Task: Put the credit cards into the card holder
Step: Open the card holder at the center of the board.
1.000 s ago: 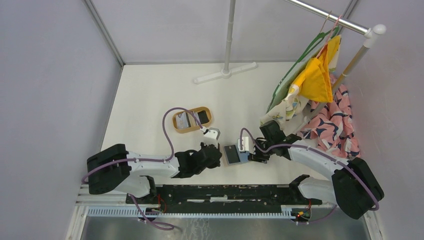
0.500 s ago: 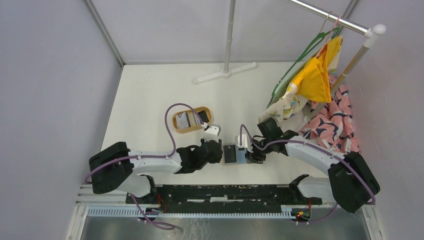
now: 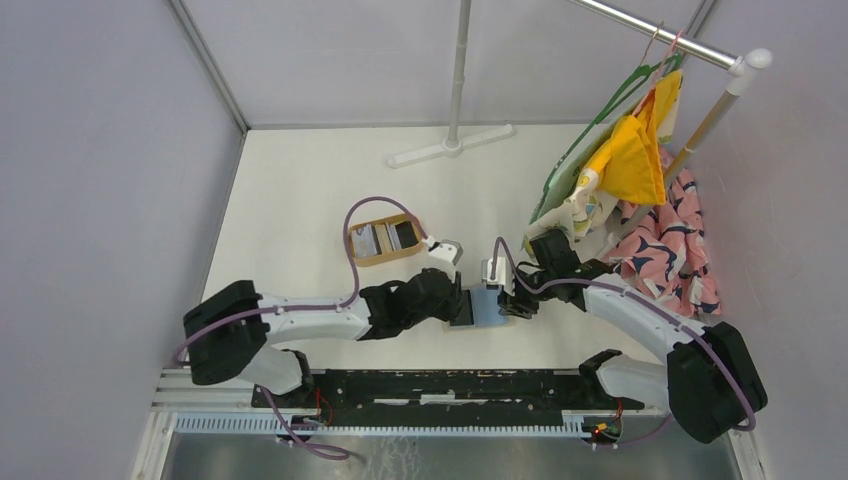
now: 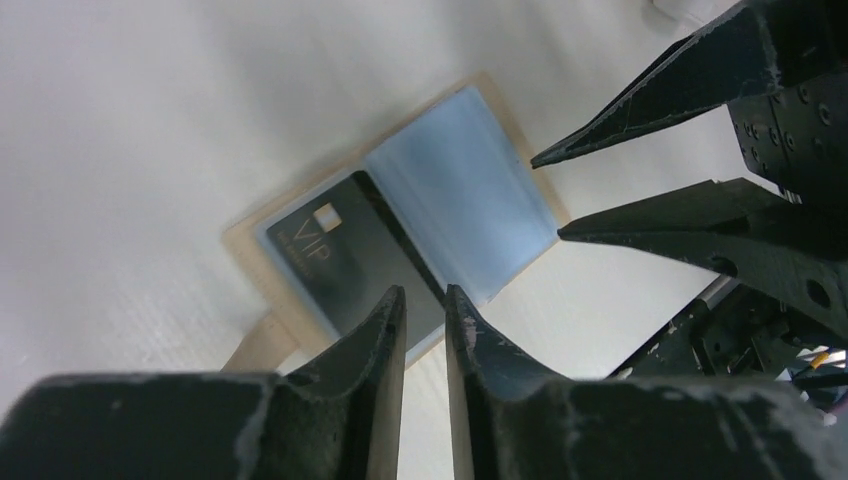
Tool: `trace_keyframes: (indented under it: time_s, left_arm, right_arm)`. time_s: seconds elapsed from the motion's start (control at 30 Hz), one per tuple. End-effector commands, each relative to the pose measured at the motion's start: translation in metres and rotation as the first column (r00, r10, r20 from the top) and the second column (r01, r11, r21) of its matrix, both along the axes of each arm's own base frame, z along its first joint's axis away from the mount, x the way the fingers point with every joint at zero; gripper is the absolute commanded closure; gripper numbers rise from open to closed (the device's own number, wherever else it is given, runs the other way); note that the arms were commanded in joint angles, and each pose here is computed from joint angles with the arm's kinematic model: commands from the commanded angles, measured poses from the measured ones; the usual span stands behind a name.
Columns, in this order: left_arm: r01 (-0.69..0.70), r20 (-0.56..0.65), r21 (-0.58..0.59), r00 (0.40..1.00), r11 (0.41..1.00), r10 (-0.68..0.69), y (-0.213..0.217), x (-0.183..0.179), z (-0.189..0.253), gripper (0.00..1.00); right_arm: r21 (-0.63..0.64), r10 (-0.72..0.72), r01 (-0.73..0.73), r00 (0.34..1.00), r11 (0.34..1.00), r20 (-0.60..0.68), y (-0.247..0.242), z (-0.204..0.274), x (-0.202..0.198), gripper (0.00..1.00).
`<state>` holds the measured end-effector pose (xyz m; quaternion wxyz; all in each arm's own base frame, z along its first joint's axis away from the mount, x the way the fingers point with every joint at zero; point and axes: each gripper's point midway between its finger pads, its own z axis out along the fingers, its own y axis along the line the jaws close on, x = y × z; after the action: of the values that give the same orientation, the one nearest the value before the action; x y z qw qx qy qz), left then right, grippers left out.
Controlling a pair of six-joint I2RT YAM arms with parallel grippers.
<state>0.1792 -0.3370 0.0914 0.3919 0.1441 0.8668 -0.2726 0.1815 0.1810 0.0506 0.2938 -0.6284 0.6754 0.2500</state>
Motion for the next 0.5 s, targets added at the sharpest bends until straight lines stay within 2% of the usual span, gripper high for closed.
trace_keyframes:
  time_s: [0.0,0.3,0.47]
  left_arm:
    - [0.107,0.028,-0.034,0.994,0.994,-0.106,-0.042,0.007,0.007,0.75]
    - [0.162,-0.026,-0.066,0.986,0.985,-0.164,-0.068,0.009,-0.016,0.78]
    - [0.151,0.029,-0.109,0.989,0.983,-0.148,-0.06,0.011,0.007,0.78]
  right_arm:
    - [0.056,0.023,-0.025,0.999,0.998,0.035,0.007,0.018,0.005,0.56]
    - [0.132,0.063,-0.072,0.995,0.989,0.072,0.012,0.04,0.003,0.58]
    - [0.18,0.231,-0.264,0.956,0.948,0.183,0.021,0.07,-0.009,0.56]
